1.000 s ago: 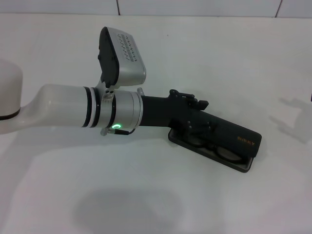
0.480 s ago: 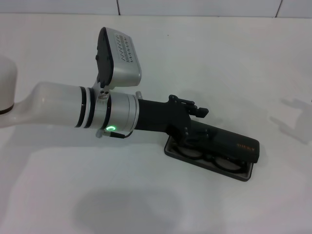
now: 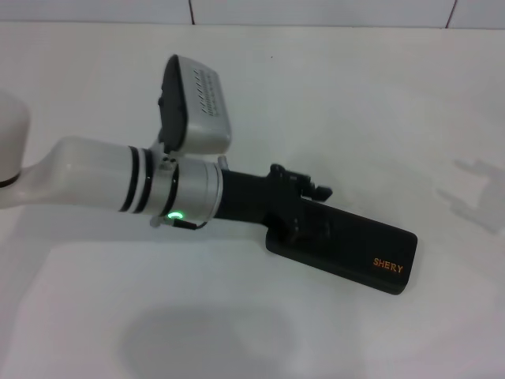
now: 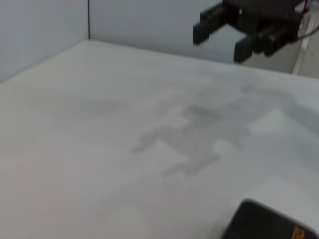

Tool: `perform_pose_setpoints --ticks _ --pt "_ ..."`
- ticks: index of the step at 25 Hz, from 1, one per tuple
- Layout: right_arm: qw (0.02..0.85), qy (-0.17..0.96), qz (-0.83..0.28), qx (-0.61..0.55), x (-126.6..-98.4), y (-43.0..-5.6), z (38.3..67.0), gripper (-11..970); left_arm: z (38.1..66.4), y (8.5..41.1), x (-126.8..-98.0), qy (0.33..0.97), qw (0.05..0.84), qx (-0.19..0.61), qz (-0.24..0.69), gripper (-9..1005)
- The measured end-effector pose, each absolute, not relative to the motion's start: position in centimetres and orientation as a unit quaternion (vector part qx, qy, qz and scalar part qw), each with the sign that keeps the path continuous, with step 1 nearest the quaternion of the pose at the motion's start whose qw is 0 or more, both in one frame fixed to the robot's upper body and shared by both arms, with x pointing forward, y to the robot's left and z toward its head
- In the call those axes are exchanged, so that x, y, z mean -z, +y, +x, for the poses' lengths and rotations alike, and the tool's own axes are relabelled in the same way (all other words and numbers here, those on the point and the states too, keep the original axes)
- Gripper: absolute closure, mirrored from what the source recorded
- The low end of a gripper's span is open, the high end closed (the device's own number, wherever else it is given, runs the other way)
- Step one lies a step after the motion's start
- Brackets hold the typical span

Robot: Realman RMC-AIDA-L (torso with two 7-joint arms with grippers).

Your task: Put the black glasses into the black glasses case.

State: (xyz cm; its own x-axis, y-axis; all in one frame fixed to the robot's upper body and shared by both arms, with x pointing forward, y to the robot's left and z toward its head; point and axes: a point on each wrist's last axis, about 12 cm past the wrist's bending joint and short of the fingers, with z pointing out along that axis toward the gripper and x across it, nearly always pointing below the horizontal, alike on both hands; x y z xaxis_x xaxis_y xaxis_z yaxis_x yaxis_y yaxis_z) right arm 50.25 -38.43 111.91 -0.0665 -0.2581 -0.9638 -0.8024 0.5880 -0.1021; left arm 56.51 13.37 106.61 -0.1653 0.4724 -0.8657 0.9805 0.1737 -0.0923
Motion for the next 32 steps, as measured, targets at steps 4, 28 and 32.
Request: perform_pose_setpoints --ticks 4,28,32 --pt "0.567 0.675 -0.393 -0.262 -112.1 -37.7 50.1 246 56.0 14.4 -108.5 0.637 0.421 0.391 0.513 445" --pt "0.545 0.535 -0.486 -0.426 -109.7 -26.3 52.0 85 50.4 23.2 -108.5 0.562 0.491 0.445 0.495 124" --pt "0.555 0.529 -0.487 -0.417 -109.6 -26.3 51.9 85 50.2 23.2 -108.3 0.559 0.496 0.441 0.497 124"
